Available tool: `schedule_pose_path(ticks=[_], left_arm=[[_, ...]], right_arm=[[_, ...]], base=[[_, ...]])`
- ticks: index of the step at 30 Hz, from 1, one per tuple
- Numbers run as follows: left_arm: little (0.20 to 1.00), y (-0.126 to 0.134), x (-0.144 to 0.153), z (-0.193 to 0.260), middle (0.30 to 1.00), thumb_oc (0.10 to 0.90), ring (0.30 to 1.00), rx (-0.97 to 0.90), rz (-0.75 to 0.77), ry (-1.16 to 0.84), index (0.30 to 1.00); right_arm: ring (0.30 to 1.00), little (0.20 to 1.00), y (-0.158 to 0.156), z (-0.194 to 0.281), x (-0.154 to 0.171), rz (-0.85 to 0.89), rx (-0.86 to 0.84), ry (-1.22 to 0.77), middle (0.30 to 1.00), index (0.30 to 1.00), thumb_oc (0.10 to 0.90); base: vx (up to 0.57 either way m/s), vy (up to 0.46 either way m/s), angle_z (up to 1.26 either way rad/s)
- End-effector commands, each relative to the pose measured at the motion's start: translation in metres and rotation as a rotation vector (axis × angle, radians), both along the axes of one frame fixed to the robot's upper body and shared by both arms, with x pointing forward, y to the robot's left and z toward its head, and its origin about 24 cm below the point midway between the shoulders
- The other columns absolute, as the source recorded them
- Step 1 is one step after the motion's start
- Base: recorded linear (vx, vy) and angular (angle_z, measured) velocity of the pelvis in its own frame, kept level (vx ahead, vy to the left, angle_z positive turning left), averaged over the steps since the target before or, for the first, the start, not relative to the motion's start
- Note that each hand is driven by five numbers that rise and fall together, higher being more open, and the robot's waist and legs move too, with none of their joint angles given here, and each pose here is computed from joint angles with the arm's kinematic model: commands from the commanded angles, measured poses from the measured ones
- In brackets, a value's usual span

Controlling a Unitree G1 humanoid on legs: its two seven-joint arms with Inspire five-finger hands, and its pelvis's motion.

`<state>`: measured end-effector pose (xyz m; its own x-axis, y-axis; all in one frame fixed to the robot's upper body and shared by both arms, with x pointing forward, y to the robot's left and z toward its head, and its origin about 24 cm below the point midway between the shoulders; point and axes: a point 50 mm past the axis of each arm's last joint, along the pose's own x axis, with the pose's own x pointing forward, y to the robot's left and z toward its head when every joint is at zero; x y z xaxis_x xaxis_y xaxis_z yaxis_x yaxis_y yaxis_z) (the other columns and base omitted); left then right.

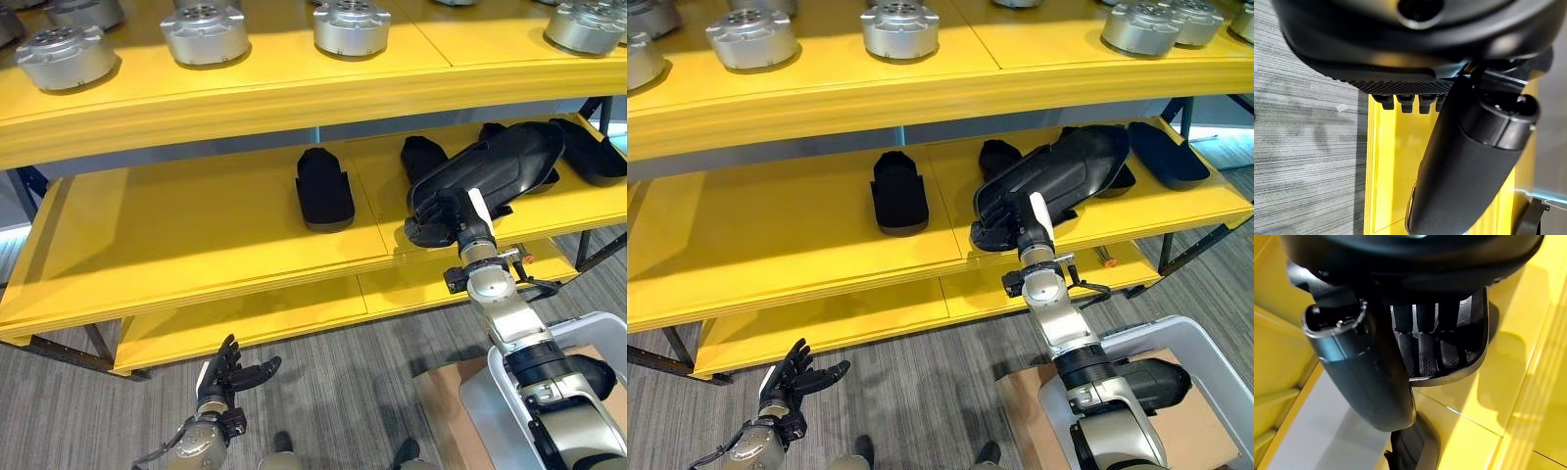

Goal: Move parts from the plastic box to the shelf.

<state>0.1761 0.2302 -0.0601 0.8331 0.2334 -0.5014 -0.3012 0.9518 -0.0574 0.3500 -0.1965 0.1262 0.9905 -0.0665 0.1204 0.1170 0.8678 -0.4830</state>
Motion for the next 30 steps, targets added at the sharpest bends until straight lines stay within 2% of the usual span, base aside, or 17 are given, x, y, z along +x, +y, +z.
schedule_pose_path(ticks=[1,16,25,30], left_arm=[[1.000,0.019,0.023,0.041,1.000,0.900,1.000,0.131,-0.051,-0.191,1.000],[1.000,0.026,0.043,0.061,1.000,0.900,1.000,0.202,-0.086,-0.262,1.000],[1.000,0.009,0.054,0.059,1.000,0.900,1.000,0.164,-0.134,-0.274,1.000],[1.000,0.002,0.045,0.049,1.000,0.900,1.000,0.130,-0.133,-0.244,1.000]], right_arm=[[0.300,0.300,0.014,0.081,0.006,0.064,-0.046,-0.338,0.300,0.300,0.400],[0.300,0.300,0.036,0.104,0.012,0.151,-0.060,-0.382,0.300,0.300,0.400],[0.300,0.300,0.047,0.116,0.017,0.214,-0.083,-0.385,0.300,0.300,0.400],[0.300,0.300,0.043,0.107,0.012,0.231,-0.077,-0.369,0.300,0.300,0.400]], base=[[-0.01,0.144,0.16],[0.00,0.142,0.21],[0.05,0.062,0.38],[0.15,-0.123,0.23]])
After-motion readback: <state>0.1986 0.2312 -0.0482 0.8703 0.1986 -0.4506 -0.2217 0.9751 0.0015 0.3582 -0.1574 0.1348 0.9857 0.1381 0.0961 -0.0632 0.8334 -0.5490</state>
